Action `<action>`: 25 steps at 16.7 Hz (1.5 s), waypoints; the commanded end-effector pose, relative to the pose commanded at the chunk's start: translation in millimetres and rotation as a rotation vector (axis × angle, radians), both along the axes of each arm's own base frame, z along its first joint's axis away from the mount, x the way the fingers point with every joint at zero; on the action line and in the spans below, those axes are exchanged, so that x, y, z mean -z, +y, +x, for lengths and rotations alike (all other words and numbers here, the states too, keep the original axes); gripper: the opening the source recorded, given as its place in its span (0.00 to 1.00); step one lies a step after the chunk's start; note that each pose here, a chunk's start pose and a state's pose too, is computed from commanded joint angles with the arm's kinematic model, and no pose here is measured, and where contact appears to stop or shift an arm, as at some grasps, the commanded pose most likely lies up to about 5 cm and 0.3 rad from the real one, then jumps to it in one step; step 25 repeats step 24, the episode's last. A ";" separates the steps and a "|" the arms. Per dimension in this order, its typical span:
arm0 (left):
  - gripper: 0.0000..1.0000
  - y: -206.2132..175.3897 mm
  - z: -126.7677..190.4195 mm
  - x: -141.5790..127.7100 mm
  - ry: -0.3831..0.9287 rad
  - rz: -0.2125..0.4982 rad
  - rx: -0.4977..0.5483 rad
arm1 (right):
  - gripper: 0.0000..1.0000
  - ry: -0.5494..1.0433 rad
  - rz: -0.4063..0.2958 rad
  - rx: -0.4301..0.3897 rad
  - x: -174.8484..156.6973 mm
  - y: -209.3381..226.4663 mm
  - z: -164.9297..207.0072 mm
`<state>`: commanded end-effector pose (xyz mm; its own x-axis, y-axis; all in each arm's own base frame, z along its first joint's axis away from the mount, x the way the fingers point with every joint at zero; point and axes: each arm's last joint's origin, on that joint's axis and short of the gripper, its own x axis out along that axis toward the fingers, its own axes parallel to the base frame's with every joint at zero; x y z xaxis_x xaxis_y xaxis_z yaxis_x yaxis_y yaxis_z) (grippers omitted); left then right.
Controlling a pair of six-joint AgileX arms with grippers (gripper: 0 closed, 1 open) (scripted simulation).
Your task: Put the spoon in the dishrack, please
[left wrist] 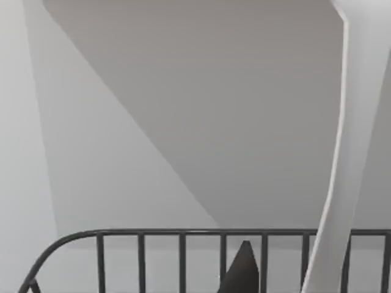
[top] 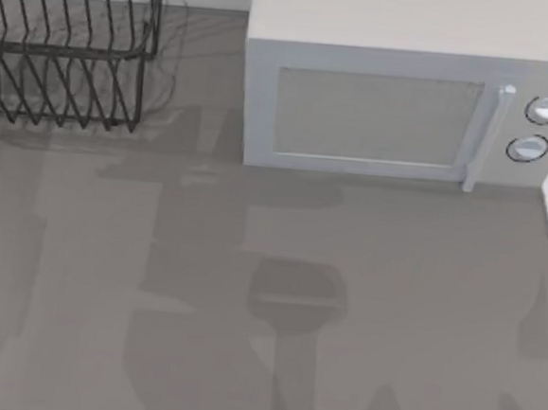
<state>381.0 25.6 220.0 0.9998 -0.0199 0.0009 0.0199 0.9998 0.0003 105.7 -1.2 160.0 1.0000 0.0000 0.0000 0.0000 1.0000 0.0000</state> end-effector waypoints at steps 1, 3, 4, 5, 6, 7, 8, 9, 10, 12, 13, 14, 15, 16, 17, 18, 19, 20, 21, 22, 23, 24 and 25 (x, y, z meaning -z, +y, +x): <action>0.00 -0.4 0.3 2.0 0.001 0.000 0.000 | 1.00 0.000 0.000 0.000 0.0 0.0 0.0; 0.00 -0.4 0.3 2.0 0.001 0.000 0.000 | 1.00 0.000 0.000 0.000 0.0 0.0 0.0; 0.00 -0.4 0.3 2.0 0.001 0.000 0.000 | 1.00 0.000 0.000 0.000 0.0 0.0 0.0; 0.00 -0.4 0.3 2.0 0.001 0.000 0.000 | 1.00 0.000 0.000 0.000 0.0 0.0 0.0; 0.08 -0.4 0.3 2.0 0.001 0.000 0.000 | 1.00 0.000 0.000 0.000 0.0 0.0 0.0; 0.15 -0.4 0.3 2.0 0.001 0.000 0.000 | 1.00 0.000 0.000 0.000 0.0 0.0 0.0; 0.23 -0.4 0.3 2.0 0.001 0.000 0.000 | 1.00 0.000 0.000 0.000 0.0 0.0 0.0; 0.30 -0.4 0.3 2.0 0.001 0.000 0.000 | 1.00 0.000 0.000 0.000 0.0 0.0 0.0; 0.38 -0.4 0.3 2.0 0.001 0.000 0.000 | 1.00 0.000 0.000 0.000 0.0 0.0 0.0; 0.53 -0.4 0.3 2.0 0.001 0.000 0.000 | 1.00 0.000 0.000 0.000 0.0 0.0 0.0; 0.60 -0.4 0.3 2.0 0.001 0.000 0.000 | 1.00 0.000 0.000 0.000 0.0 0.0 0.0; 0.68 -0.4 0.3 2.0 0.001 0.000 0.000 | 1.00 0.000 0.000 0.000 0.0 0.0 0.0; 0.75 -0.4 0.3 2.0 0.001 0.000 0.000 | 1.00 0.000 0.000 0.000 0.0 0.0 0.0; 0.83 -0.4 0.3 2.0 0.001 0.000 0.000 | 1.00 0.000 0.000 0.000 0.0 0.0 0.0; 0.90 -0.4 0.3 2.0 0.001 0.000 0.000 | 1.00 0.000 0.000 0.000 0.0 0.0 0.0; 0.98 -0.4 0.3 2.0 0.001 0.000 0.000 | 1.00 0.000 0.000 0.000 0.0 0.0 0.0; 1.00 -0.4 0.3 2.0 0.001 0.000 0.000 | 1.00 0.000 0.000 0.000 0.0 0.0 0.0; 1.00 -0.4 0.3 2.0 0.001 0.000 0.000 | 1.00 0.000 0.000 0.000 0.0 0.0 0.0; 1.00 -0.4 0.3 2.0 0.001 0.000 0.000 | 1.00 0.000 0.000 0.000 0.0 0.0 0.0; 1.00 -0.4 0.3 2.0 0.001 0.000 0.000 | 1.00 0.000 0.000 0.000 0.0 0.0 0.0; 1.00 -0.4 0.3 2.0 0.001 0.000 0.000 | 1.00 0.000 0.000 0.000 0.0 0.0 0.0; 1.00 -0.4 0.3 2.0 0.001 0.000 0.000 | 1.00 0.000 0.000 0.000 0.0 0.0 0.0; 1.00 -0.4 0.3 2.0 0.001 0.000 0.000 | 1.00 0.000 0.000 0.000 0.0 0.0 0.0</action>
